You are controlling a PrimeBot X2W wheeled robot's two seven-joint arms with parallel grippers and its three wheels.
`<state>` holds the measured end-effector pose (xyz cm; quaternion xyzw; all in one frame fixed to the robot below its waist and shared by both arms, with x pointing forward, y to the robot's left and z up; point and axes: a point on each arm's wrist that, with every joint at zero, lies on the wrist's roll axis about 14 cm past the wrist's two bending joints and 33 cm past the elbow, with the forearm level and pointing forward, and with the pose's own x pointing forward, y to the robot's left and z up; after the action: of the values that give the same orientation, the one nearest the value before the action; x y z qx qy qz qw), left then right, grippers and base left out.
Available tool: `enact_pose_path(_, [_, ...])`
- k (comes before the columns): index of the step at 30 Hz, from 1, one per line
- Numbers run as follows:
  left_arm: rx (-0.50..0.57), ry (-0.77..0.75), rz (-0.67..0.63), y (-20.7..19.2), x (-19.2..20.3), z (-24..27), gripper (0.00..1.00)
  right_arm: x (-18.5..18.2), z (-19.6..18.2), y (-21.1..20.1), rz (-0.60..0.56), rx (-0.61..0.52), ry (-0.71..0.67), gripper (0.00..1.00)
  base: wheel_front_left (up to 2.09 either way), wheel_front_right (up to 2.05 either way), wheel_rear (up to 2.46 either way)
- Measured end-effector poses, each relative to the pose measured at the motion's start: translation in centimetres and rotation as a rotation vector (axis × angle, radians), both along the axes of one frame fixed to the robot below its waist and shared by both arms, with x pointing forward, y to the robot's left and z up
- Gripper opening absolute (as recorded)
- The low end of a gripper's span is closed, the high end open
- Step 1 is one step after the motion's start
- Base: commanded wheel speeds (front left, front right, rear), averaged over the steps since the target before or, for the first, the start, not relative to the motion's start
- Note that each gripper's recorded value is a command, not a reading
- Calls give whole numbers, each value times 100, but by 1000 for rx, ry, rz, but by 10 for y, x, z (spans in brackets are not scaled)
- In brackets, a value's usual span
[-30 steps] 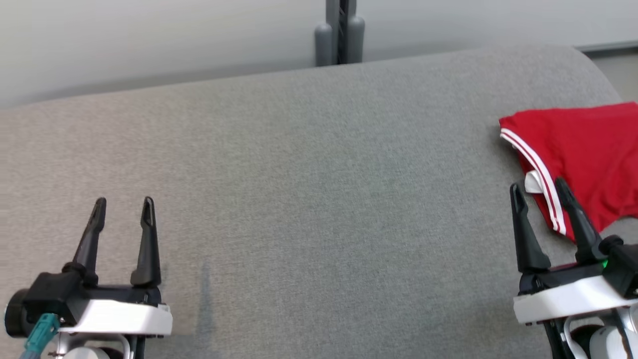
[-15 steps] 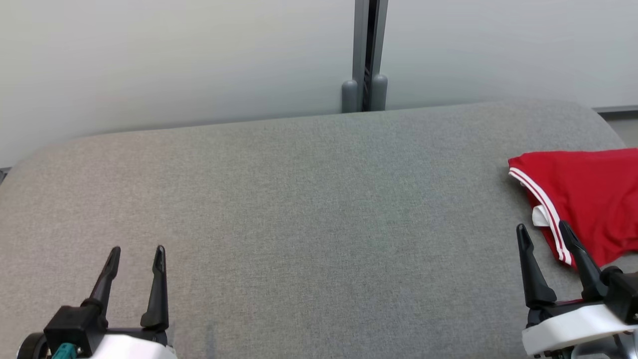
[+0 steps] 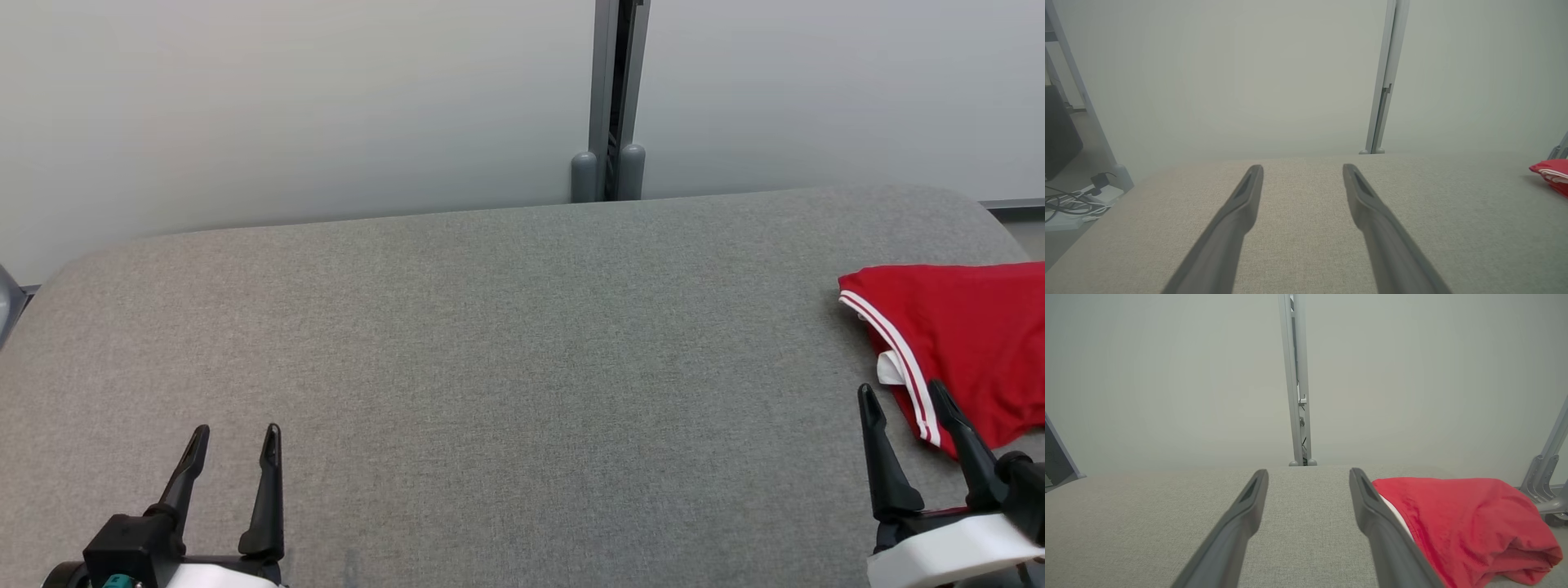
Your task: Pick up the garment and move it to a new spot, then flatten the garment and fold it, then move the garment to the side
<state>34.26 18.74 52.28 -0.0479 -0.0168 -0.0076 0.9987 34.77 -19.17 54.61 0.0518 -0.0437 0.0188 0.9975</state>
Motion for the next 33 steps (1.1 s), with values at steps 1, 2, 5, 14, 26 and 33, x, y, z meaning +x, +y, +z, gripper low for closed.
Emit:
enact_pose_path(1, [0,1,-1,0,0,0,100,0,0,0,0,3,1,100,0,0,0])
enact_pose_path(2, [-1,3,-1,0,0,-1,100,0,0,0,-1,4,0,100,0,0,0])
enact_pose_path(5, [3,9,-1,0,0,-3,100,-1,-1,-1,-3,5,4,100,0,0,0])
enact_pose_path(14, [4,19,-2,1,1,-6,100,0,-2,-1,-2,8,11,100,0,0,0])
enact_pose_path(26, [3,23,2,3,2,-8,100,1,-6,1,4,24,20,100,0,0,0])
enact_pose_path(33, [6,27,6,5,2,-9,100,2,-8,5,16,31,25,100,0,0,0])
